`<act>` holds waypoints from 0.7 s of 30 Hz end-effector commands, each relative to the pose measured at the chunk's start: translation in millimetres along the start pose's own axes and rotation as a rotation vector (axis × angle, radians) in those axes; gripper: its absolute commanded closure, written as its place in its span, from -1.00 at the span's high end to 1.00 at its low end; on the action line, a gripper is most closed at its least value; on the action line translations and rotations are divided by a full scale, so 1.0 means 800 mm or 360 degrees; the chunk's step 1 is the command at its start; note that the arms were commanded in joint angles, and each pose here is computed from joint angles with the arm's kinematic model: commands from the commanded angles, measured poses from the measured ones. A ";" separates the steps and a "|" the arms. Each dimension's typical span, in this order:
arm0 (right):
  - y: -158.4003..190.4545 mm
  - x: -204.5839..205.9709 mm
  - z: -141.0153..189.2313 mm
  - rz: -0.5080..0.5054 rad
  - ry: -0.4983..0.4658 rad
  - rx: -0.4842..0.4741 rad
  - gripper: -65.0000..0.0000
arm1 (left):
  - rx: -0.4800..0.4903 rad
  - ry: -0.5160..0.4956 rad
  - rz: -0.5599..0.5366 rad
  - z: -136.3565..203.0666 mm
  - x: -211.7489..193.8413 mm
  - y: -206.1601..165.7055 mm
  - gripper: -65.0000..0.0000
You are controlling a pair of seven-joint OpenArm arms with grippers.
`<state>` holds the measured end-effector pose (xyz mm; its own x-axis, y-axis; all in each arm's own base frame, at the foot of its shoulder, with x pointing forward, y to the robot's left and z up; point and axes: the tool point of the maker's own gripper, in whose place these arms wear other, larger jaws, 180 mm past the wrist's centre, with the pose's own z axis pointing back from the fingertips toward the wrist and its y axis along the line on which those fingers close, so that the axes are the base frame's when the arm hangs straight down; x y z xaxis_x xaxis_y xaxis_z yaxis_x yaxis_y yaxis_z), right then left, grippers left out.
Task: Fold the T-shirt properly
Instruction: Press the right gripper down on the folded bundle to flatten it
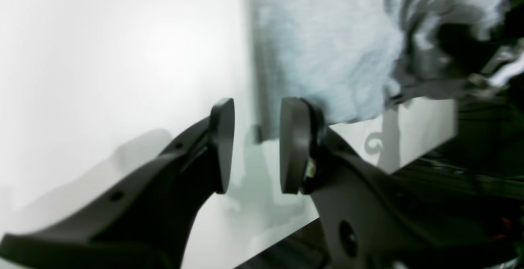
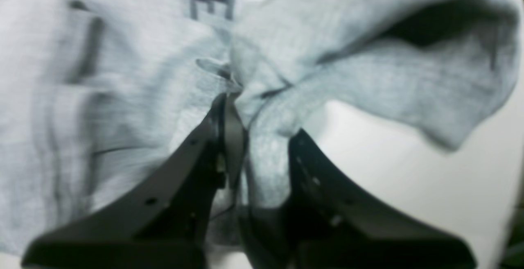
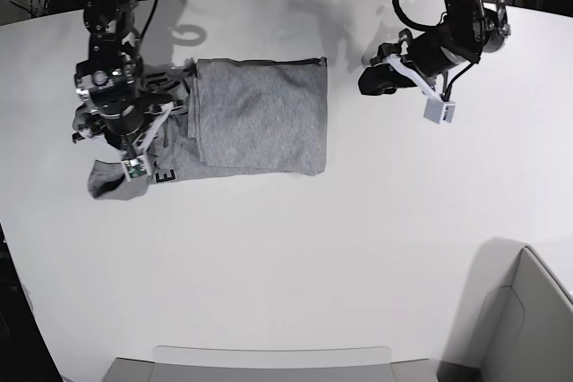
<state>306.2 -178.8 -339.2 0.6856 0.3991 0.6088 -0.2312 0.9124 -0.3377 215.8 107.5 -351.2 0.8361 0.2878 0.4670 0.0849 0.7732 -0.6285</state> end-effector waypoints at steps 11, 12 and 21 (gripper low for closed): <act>0.123 0.092 0.035 0.0519 -0.0234 -0.0083 -1.00 | 0.0196 -0.0118 0.0023 0.049 0.021 0.052 -0.40; 0.134 0.090 0.030 0.0551 -0.0218 -0.0055 -1.00 | 0.0225 -0.0142 0.0034 0.056 0.024 0.059 -0.40; 0.207 0.122 0.032 0.0656 -0.0299 0.0111 -1.00 | 0.0315 -0.0229 0.0066 0.078 0.037 0.081 -0.40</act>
<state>308.9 6.8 -333.5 0.4234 0.7487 0.5101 -0.5325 0.6612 -0.5285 207.3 199.6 -347.9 0.7664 0.3941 0.5073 -0.0907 0.8482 -0.5219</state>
